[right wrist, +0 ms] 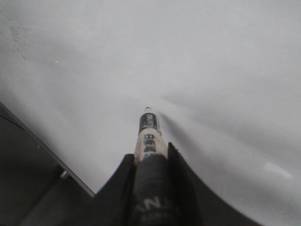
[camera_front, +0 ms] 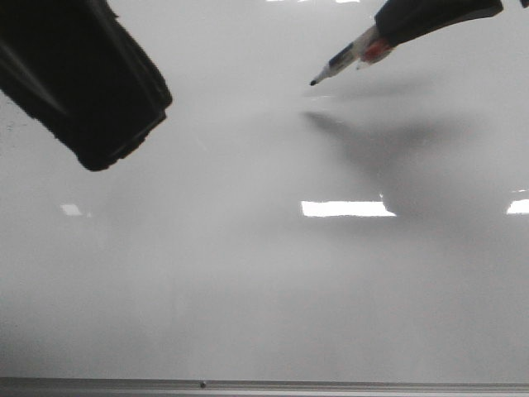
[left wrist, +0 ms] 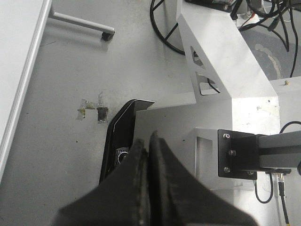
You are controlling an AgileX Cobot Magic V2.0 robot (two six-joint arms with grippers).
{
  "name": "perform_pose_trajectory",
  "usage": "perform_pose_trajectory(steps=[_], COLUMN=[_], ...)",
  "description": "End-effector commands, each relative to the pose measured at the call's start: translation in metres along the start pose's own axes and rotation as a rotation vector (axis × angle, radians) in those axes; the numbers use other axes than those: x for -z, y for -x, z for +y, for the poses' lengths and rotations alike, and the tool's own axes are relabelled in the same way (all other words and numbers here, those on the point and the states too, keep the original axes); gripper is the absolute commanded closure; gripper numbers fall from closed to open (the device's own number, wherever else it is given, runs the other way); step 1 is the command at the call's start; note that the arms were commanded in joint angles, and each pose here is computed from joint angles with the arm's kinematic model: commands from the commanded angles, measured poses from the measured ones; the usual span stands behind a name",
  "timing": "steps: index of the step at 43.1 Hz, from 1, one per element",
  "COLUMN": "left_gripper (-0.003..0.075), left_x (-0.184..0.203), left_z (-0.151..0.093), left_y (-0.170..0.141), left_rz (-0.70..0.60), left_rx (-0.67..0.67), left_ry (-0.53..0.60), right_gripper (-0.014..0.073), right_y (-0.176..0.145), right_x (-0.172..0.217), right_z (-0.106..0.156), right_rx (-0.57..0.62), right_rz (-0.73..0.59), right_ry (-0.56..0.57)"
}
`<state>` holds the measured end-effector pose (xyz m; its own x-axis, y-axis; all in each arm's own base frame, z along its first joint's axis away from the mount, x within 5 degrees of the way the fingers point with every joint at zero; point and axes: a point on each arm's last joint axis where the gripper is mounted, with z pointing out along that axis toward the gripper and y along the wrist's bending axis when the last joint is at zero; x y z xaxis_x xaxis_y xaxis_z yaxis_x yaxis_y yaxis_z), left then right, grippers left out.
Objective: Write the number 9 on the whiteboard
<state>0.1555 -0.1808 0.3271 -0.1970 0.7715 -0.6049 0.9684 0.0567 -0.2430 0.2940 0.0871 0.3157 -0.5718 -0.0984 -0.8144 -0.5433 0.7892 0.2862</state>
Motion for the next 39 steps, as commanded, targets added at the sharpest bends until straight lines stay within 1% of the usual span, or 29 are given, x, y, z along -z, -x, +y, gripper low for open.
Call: perform_pose_trajectory(steps=[1,13,17,21,24,29,32,34,39], left_gripper=[0.0739,0.0739,0.0739,0.0739,0.0739,0.0739,0.0739,0.0739,0.0739], left_x=[0.013,0.013,0.013,0.013,0.013,0.013,0.013,0.013,0.013], left_z=[-0.012,-0.012,-0.012,-0.012,-0.012,-0.012,-0.012,-0.012,-0.012], left_y=[0.009,0.009,0.009,0.009,0.009,0.009,0.009,0.009,0.009], left_rz=[-0.062,-0.062,-0.062,-0.062,-0.062,-0.062,-0.062,-0.062,-0.062], left_rx=[-0.020,-0.020,-0.020,-0.020,-0.020,-0.020,-0.020,-0.020,-0.020], left_ry=[-0.022,-0.022,-0.022,-0.022,-0.022,-0.022,-0.022,-0.022,-0.022], right_gripper=[0.0661,0.0665,0.0665,0.0664,0.0664,0.0661,0.0655,0.0655,0.0655], right_y=[0.019,0.018,0.019,0.020,0.018,0.005,-0.005,-0.012,-0.019], right_x=[0.003,-0.019,-0.026,-0.038,-0.048,-0.065,-0.067,-0.065,-0.046], right_z=[0.004,-0.011,-0.006,0.003,0.010,0.014,0.013,0.011,0.001], right_rx=[-0.036,-0.105,-0.099,-0.078,-0.072,-0.078,-0.095,-0.094,-0.115], right_rz=[-0.125,-0.170,-0.192,-0.197,-0.174,-0.103,-0.065,-0.051,-0.072], right_ry=[0.044,0.016,0.042,0.079,0.099,0.118,0.111,0.087,0.023])
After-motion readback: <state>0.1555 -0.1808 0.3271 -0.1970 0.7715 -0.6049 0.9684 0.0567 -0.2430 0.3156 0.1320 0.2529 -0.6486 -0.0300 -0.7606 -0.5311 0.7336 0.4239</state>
